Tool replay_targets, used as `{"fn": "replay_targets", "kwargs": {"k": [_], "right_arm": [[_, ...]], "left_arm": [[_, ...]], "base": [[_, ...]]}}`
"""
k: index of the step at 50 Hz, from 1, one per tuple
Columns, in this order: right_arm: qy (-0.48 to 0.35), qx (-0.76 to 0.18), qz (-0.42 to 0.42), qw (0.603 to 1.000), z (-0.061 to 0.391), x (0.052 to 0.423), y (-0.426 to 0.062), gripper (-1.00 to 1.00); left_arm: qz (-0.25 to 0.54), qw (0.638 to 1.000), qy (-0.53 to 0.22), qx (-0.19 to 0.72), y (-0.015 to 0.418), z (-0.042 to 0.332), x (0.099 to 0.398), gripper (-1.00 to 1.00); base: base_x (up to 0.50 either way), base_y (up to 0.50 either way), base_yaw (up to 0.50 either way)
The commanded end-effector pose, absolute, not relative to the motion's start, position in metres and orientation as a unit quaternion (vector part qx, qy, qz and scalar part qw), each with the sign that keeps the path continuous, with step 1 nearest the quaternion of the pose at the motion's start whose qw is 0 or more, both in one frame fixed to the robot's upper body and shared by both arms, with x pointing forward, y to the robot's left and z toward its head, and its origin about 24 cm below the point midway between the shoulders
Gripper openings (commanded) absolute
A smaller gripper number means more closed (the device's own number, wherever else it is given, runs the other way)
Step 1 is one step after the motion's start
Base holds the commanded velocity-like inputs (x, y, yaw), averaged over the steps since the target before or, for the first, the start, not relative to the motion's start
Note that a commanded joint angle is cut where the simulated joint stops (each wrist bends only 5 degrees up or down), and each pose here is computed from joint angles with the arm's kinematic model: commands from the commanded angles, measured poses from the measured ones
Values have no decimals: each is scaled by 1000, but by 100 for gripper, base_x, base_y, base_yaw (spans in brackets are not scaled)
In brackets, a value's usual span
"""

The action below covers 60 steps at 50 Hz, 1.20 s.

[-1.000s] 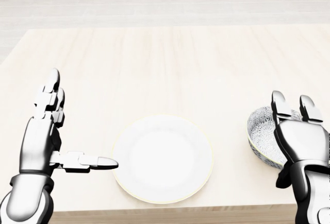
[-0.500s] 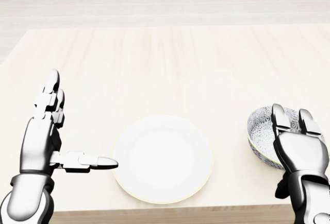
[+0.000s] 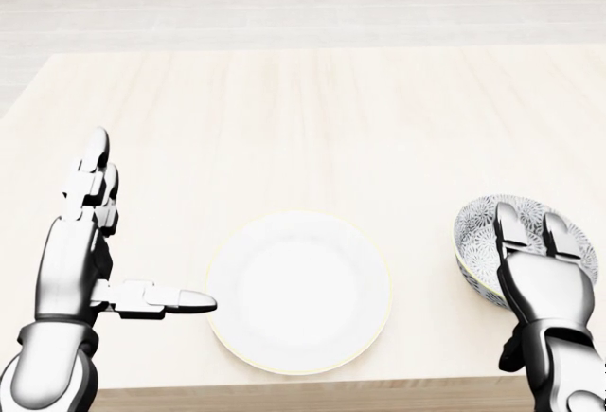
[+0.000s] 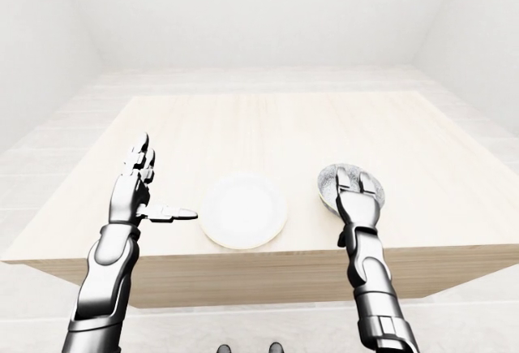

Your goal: Put the bowl on the plate.

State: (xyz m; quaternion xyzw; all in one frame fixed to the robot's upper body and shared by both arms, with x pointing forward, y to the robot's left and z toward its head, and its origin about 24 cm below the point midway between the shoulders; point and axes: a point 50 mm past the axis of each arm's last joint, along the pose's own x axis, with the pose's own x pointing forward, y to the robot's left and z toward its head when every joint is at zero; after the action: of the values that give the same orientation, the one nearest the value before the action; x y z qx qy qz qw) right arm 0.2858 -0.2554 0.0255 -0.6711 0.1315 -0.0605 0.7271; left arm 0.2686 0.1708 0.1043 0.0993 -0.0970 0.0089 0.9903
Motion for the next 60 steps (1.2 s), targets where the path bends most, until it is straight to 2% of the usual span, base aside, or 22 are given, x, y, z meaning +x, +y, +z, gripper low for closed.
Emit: {"fn": "replay_targets", "kwargs": {"k": [1, 25, 26, 28, 30, 32, 35, 60], "right_arm": [[142, -665, -60, 731, 15, 288, -257, 100], [137, -672, -54, 726, 21, 284, -257, 100], [137, -672, -53, 725, 21, 284, -257, 84], [137, -673, -53, 725, 22, 284, -257, 72], [136, -675, -51, 724, 23, 283, -257, -36], [136, -676, -50, 723, 23, 282, -256, -93], [138, -677, -47, 721, 22, 281, -256, -100], [143, -682, -40, 716, 24, 278, -255, -100]], "left_arm": [[10, 990, -99, 101, 171, 105, 268, 100], [11, 990, -98, 103, 170, 105, 268, 100], [11, 990, -98, 103, 171, 105, 268, 100], [11, 990, -100, 102, 171, 106, 268, 100], [11, 990, -101, 102, 171, 106, 268, 100], [11, 990, -100, 102, 171, 106, 268, 100], [11, 990, -98, 102, 171, 105, 268, 100], [9, 991, -89, 101, 173, 101, 269, 100]], "base": [[0, 0, 0], [0, 0, 0], [0, 0, 0], [0, 0, 0], [0, 0, 0], [0, 0, 0], [0, 0, 0], [0, 0, 0]]}}
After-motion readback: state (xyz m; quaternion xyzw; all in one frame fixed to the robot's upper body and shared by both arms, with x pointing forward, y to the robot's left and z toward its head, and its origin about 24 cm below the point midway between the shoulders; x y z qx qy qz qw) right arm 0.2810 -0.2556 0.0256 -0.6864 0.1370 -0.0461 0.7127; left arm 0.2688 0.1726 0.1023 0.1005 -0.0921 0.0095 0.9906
